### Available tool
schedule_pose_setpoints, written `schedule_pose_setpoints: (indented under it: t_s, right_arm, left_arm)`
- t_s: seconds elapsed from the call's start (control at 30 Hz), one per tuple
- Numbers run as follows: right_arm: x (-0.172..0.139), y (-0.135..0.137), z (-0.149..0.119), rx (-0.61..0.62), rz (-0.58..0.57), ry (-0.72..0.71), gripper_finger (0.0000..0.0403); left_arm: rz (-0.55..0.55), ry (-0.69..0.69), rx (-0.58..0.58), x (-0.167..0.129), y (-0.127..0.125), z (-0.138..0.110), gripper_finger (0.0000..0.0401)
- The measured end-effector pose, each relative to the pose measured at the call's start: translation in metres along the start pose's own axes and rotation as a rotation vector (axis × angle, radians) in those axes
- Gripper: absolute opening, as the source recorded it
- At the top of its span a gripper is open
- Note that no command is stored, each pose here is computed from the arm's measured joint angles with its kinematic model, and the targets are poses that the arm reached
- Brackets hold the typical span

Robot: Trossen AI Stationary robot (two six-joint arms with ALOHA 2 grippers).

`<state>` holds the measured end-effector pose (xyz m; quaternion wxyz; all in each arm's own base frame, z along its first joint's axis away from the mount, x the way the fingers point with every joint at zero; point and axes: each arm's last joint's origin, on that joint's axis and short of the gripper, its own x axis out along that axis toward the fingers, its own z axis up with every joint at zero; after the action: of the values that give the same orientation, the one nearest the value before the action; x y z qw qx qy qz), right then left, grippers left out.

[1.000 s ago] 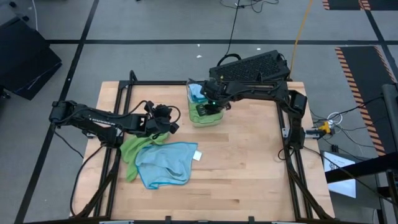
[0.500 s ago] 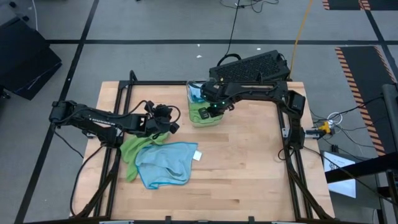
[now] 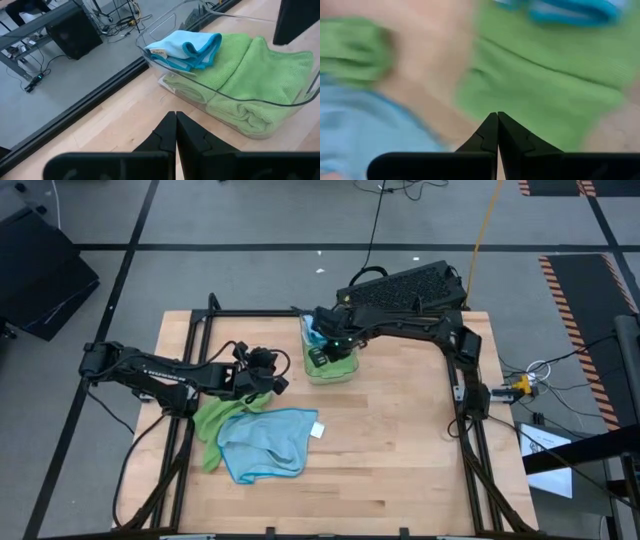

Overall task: Fold microfiber towels
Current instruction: Put the green towel into the transparent bin

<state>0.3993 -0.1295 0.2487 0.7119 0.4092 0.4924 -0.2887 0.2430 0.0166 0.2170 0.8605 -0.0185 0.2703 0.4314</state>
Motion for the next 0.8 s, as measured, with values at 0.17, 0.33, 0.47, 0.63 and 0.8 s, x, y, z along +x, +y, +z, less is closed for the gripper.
schedule_pose_setpoints:
  t_s: [0.17,0.33,0.47,0.63,0.8]
  right_arm:
    - [0.029,-0.01,-0.002,0.017,-0.101,0.106,0.0]
    - [0.047,-0.012,-0.003,0.013,-0.11,0.164,0.0]
    - [0.06,-0.016,-0.005,0.019,-0.157,0.215,0.0]
    - [0.075,-0.021,-0.009,0.016,-0.197,0.271,0.0]
    - [0.086,-0.022,-0.01,0.003,-0.189,0.306,0.0]
  left_arm:
    - [-0.003,-0.006,-0.006,0.0,0.0,0.001,0.001]
    - [-0.012,-0.007,-0.007,0.0,-0.001,0.001,0.001]
    - [-0.012,-0.008,0.003,0.0,-0.001,0.001,0.001]
    - [-0.013,-0.009,0.003,0.0,-0.001,0.002,0.001]
    - [-0.013,-0.009,0.003,0.0,-0.001,0.002,0.001]
